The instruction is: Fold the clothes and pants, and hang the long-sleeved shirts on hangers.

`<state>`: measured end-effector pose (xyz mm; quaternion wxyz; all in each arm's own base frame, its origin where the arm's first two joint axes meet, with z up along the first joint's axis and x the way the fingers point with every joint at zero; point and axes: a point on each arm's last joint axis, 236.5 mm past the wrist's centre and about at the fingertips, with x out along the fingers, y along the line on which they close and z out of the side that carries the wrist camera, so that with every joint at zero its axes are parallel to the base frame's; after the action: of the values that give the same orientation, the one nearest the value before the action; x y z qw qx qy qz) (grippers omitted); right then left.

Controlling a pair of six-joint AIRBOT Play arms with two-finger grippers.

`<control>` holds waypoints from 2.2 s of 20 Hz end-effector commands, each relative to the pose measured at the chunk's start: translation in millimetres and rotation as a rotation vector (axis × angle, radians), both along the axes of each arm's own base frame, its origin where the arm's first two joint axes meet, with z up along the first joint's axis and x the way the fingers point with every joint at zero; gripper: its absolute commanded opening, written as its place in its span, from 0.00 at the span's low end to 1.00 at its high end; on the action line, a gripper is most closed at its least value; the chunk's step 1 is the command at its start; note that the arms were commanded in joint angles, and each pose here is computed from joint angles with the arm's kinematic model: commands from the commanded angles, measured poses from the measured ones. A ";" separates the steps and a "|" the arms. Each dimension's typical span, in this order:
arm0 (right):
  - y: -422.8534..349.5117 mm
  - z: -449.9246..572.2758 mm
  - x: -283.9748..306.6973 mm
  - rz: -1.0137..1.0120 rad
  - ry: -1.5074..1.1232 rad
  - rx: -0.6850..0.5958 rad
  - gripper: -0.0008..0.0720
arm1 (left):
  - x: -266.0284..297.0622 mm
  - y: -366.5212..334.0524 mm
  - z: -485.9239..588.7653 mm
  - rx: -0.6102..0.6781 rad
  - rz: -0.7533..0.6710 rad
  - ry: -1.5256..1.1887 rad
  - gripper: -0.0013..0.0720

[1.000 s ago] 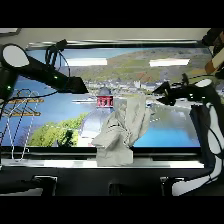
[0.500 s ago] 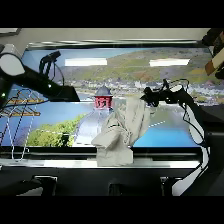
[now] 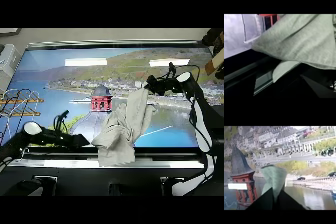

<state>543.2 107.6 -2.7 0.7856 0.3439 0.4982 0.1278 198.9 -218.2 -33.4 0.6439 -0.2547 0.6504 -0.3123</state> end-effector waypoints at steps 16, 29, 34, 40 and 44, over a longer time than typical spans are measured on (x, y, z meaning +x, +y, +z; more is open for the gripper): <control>1.9 67.1 -24.5 0.025 -0.046 -0.016 0.06 | -34.9 -75.5 -64.3 -0.117 -0.170 0.001 0.81; -82.0 256.7 -40.7 -0.047 -0.514 -0.526 0.06 | 169.8 13.4 264.6 -0.288 0.157 -0.743 0.04; -94.5 488.4 -146.3 -0.241 -1.066 -0.613 0.06 | 122.8 119.2 550.1 -0.113 0.422 -1.433 0.04; -56.4 618.2 -337.0 -0.276 -1.499 -0.450 0.06 | 7.7 146.1 657.0 -0.007 0.714 -1.722 0.04; -58.5 623.9 -339.8 -0.313 -1.499 -0.377 0.06 | 13.1 164.2 638.9 0.060 0.796 -1.660 0.04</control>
<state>219.0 47.7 611.3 0.9724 0.0745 -0.1865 0.1185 220.5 -69.8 605.1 0.9659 -0.1248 -0.1403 -0.1780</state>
